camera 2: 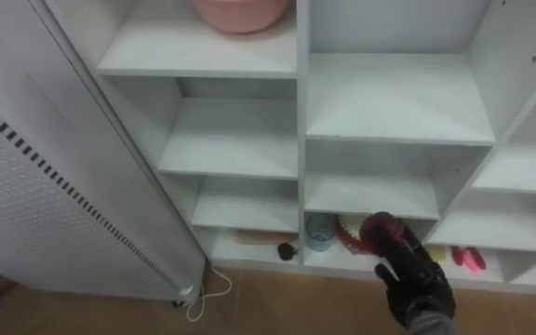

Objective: Arrange fruit in the closet

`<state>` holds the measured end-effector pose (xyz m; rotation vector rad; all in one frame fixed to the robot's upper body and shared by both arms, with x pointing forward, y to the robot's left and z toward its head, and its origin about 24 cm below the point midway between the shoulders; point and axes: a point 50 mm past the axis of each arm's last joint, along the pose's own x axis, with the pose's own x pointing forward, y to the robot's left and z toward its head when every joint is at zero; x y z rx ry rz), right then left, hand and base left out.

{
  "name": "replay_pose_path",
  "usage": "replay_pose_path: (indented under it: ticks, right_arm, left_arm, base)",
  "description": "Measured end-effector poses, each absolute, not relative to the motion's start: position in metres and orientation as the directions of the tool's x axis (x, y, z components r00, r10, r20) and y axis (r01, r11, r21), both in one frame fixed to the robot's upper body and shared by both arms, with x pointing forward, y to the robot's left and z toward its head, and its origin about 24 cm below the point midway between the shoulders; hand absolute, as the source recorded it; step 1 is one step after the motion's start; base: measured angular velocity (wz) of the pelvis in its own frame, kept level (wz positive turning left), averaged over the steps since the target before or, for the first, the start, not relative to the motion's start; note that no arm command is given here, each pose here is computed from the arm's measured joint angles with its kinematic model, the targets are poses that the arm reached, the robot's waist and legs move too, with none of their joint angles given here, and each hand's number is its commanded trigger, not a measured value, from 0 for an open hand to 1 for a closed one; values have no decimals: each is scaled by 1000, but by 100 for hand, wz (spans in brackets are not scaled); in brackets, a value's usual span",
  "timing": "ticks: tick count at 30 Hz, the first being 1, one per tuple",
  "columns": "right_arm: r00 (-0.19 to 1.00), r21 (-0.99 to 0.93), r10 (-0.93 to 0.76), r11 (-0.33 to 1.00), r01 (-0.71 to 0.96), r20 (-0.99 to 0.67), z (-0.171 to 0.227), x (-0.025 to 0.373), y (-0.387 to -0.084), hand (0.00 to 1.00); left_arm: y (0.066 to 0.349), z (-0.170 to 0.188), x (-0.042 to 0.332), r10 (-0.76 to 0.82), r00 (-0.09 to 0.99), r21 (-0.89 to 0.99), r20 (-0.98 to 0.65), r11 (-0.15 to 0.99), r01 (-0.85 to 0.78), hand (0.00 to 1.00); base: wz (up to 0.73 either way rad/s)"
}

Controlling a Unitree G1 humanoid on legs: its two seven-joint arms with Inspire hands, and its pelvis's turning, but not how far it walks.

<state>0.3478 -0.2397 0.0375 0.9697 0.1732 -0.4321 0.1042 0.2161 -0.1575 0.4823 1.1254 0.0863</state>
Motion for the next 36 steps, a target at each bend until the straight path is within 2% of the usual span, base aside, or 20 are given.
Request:
replay_pose_path:
  ticks: [8,14,25,33,34,35,36]
  right_arm:
    - [914,866,-291,333,373,-282,68,365,-248,100]
    - [904,877,-345,313,365,-253,81,363,-270,100]
    - [878,888,-438,302,345,-192,130,371,-301,100]
    - [867,896,-460,279,346,-192,144,373,-307,100]
    - [867,895,-461,280,346,-191,145,373,-308,85]
    - [866,895,-463,280,348,-191,145,372,-308,0]
    - [861,893,-469,278,354,-195,146,372,-310,0]
  left_arm:
    - [211,-156,110,298,460,416,-836,892,177,0]
    - [212,-153,114,297,479,420,-826,891,171,0]
    - [213,-152,109,295,485,411,-823,899,150,0]
    - [221,-149,106,309,493,426,-813,894,142,0]
    - [223,-149,105,312,493,429,-812,892,142,0]
    - [223,-149,104,311,495,429,-811,892,142,0]
    - [222,-148,105,309,499,427,-810,893,140,0]
  base:
    - [4]
    - [13]
    - [9]
    - [3]
    - [4]
    - [5]
    - [5]
